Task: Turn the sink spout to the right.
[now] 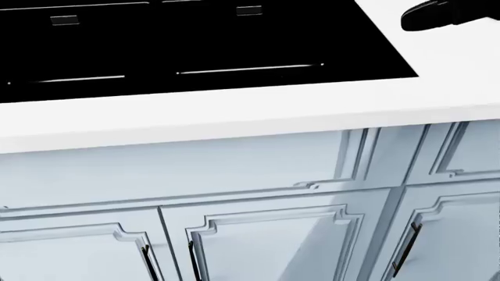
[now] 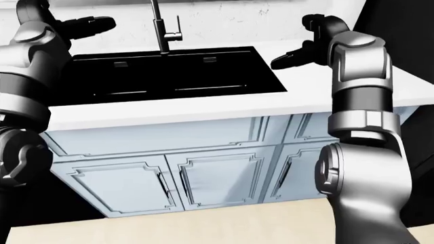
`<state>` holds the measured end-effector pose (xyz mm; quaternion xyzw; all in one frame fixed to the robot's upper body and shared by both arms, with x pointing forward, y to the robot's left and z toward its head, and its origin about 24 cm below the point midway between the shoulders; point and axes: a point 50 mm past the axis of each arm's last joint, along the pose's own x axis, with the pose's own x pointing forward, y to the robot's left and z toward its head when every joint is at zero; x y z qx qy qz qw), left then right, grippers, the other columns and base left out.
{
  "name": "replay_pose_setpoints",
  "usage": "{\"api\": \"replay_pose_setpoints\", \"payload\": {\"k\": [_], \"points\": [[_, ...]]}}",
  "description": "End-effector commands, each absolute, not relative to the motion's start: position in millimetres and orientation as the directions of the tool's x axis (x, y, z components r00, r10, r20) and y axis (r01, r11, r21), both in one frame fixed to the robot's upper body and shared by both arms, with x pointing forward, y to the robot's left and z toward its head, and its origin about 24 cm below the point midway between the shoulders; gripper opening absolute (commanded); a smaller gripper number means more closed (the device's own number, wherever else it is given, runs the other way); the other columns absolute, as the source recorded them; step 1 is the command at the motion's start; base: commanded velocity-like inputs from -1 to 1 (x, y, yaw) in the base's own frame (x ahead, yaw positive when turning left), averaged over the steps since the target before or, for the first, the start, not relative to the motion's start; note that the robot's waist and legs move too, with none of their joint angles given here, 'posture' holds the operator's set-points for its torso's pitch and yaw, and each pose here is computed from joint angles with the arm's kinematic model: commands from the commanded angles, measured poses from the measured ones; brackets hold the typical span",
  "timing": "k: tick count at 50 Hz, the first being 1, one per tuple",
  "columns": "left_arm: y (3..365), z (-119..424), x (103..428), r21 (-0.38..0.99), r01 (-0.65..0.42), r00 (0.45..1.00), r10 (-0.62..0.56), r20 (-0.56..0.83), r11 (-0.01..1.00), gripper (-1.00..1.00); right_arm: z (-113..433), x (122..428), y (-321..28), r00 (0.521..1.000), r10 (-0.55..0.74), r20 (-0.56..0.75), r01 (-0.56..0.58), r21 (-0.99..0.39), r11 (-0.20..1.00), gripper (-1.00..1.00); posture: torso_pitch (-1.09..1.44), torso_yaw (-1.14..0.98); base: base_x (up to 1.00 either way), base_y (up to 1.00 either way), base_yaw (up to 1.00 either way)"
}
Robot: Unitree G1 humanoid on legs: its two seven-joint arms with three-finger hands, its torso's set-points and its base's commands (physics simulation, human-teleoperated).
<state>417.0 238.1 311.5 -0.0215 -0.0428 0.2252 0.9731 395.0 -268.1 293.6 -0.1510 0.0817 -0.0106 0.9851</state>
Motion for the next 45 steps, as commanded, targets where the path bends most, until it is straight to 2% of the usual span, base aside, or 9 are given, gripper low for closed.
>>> {"api": "replay_pose_setpoints", "payload": {"k": [1, 13, 34, 45], "points": [[234.8, 335.0, 413.3, -0.083, -0.426, 0.887, 0.434, 0.155, 0.901, 1.0, 321.5, 388.0, -271.9, 0.997, -0.054, -0.055, 0.034, -0.312, 0.949, 1.0, 0.0, 0.0, 0.14, 0.0, 0.0], [236.4, 330.8, 413.9, -0.082, -0.425, 0.89, 0.432, 0.145, 0.902, 1.0, 311.9, 391.1, -271.4, 0.997, -0.053, -0.059, 0.032, -0.305, 0.952, 1.0, 0.0, 0.0, 0.13, 0.0, 0.0], [239.5, 340.0, 411.0, -0.094, -0.43, 0.884, 0.439, 0.157, 0.898, 1.0, 327.8, 384.7, -271.8, 0.997, -0.056, -0.046, 0.039, -0.313, 0.949, 1.0, 0.0, 0.0, 0.13, 0.0, 0.0], [253.5, 351.4, 404.4, -0.098, -0.471, 0.859, 0.481, 0.174, 0.877, 1.0, 335.4, 382.0, -272.6, 0.998, -0.056, -0.039, 0.041, -0.309, 0.95, 1.0, 0.0, 0.0, 0.13, 0.0, 0.0]]}}
